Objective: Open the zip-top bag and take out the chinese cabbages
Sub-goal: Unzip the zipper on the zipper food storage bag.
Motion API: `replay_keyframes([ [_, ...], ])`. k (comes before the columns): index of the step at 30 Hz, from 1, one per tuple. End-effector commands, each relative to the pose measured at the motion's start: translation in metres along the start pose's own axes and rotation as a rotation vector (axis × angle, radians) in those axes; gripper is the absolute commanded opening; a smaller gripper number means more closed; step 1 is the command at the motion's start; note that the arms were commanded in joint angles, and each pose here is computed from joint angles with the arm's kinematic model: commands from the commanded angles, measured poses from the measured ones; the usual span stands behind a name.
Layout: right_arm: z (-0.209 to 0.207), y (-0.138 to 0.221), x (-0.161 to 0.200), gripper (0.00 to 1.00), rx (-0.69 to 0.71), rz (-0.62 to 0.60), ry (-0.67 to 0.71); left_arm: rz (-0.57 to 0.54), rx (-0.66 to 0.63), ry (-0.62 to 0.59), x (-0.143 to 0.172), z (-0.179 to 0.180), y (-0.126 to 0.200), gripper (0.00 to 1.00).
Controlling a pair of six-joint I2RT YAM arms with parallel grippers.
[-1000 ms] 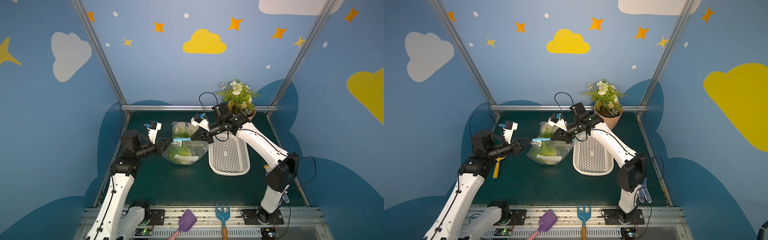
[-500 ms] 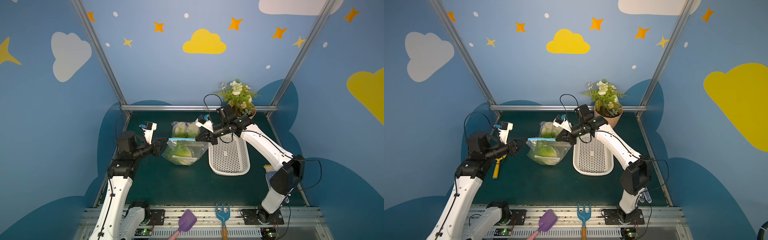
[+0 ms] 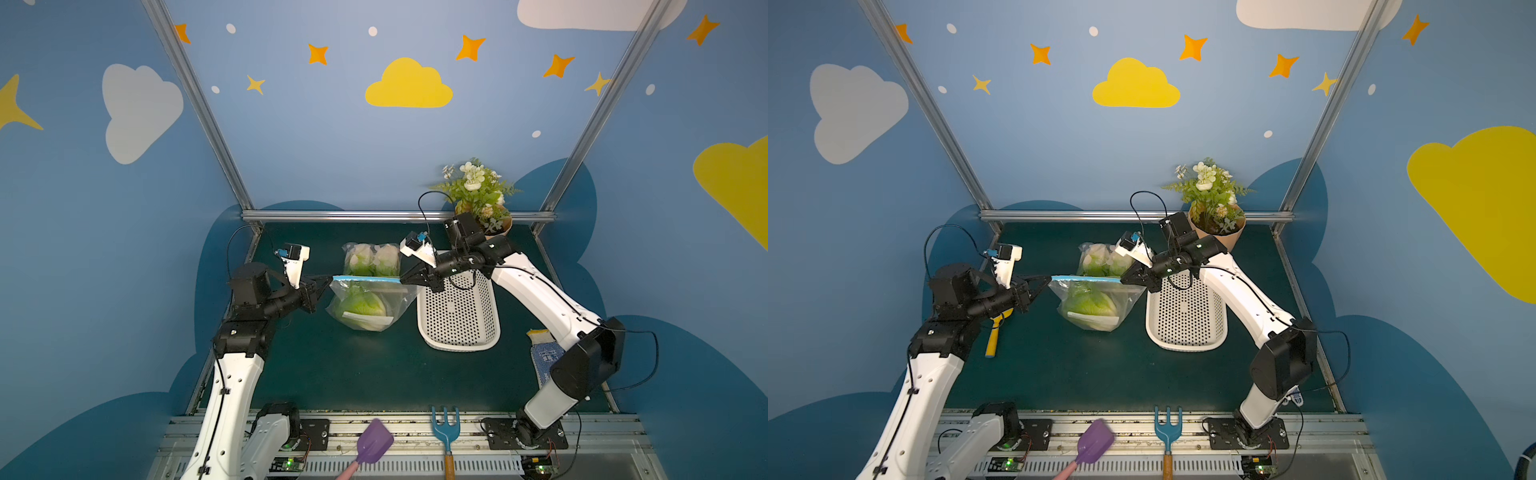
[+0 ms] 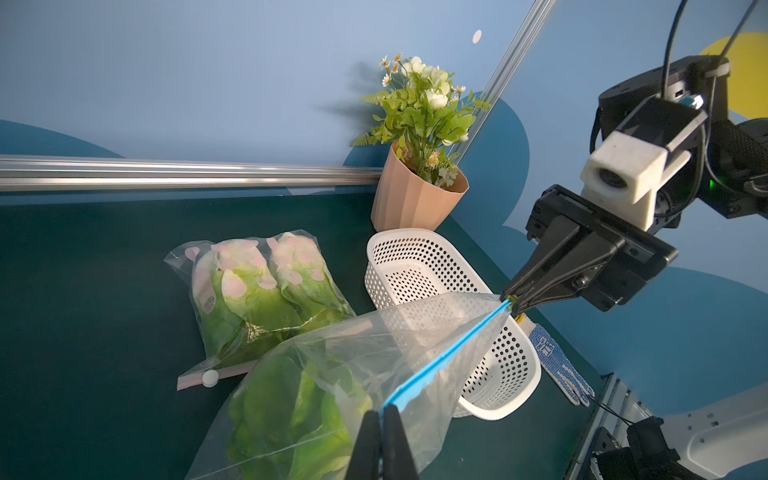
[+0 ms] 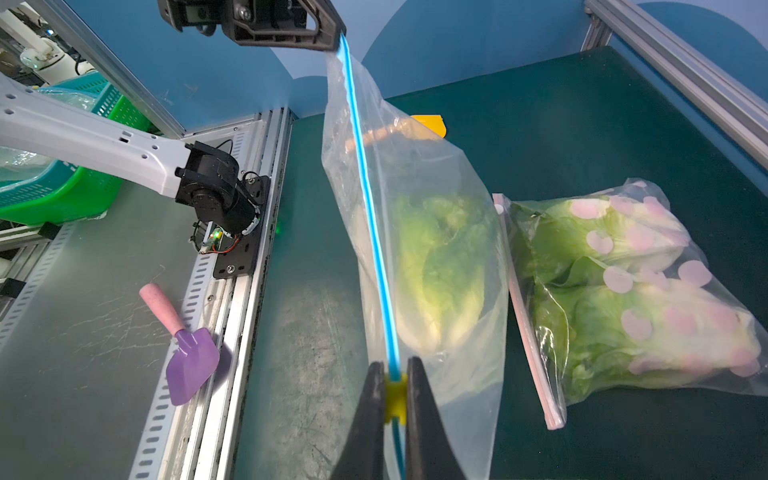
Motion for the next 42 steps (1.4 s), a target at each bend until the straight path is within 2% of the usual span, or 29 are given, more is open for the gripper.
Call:
replay_keyframes([
  [1,-0.001,0.013,0.014,0.00,0.046,0.053,-0.054,-0.043,-0.066,-0.031,-0.010,0.007,0.007,0.05],
  [17,-0.002,0.026,0.034,0.00,0.107,0.120,-0.078,-0.041,-0.089,-0.024,-0.009,0.015,0.007,0.05],
  [42,-0.002,0.040,0.051,0.00,0.170,0.153,-0.117,-0.047,-0.119,-0.025,-0.009,0.019,0.008,0.05],
])
Point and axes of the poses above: each gripper's point midway between its finger pads, its own y axis back along the fingers, its own z axis along the line the jaws close on, x = y × z, the point moved 3 cm from there along y, back along the fingers, and after that the axes turned 9 degrees about y, right-handed, at the moved point
